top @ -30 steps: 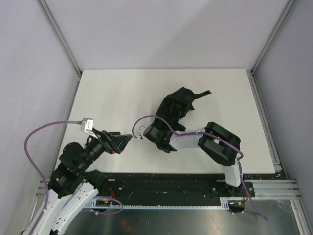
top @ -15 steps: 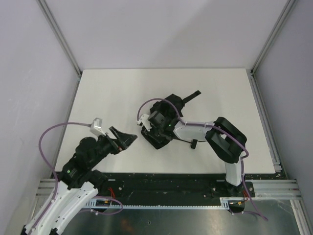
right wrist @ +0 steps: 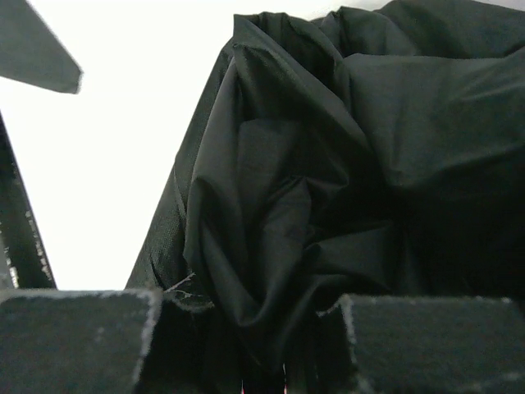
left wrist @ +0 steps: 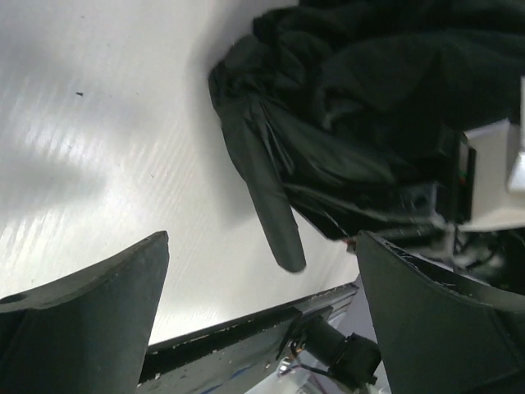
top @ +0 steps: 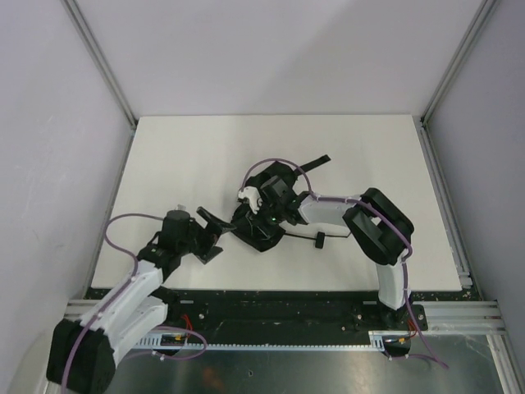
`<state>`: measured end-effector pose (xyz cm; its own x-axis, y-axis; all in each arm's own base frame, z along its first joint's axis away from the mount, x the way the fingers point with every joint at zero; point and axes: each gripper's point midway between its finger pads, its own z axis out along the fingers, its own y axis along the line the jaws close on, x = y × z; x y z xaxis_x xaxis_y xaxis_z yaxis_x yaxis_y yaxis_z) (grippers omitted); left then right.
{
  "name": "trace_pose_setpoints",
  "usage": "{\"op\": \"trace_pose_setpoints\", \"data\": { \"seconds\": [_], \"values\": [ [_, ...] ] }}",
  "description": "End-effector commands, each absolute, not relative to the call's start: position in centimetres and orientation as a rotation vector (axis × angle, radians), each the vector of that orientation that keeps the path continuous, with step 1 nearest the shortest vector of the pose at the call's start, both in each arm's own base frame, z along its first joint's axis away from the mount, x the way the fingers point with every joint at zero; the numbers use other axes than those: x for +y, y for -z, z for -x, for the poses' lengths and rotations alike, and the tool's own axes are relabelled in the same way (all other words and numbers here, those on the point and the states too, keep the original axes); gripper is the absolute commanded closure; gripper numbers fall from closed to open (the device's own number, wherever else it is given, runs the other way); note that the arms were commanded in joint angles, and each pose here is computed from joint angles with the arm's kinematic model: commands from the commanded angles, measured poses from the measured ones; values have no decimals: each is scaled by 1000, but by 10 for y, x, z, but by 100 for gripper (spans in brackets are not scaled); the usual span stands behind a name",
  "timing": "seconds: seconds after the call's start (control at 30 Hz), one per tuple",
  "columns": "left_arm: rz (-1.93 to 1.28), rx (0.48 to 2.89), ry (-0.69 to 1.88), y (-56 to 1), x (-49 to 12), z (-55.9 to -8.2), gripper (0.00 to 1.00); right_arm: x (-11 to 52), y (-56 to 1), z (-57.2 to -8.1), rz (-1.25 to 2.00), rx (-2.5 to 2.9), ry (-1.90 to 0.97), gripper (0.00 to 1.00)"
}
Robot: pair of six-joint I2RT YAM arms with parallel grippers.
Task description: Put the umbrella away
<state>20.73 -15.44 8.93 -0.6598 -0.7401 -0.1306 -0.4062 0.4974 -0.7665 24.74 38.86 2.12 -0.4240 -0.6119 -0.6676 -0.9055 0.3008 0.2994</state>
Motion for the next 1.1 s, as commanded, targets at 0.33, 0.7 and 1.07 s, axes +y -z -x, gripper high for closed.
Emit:
{"op": "trace_pose_setpoints", "data": {
  "seconds": [0.33,0.7,1.07],
  "values": [
    [1033,2268,1185,-65,-188,-255,0,340,35,-175,1349,2558,-1113,100],
    [1313,2324,909,2,-171,-250,15,358,13,-178,1292,2493,-1223,100],
    [1166,2404,660,37,-154,-249,62,390,-3,-160,1266,2446,-1312,100]
  ]
}}
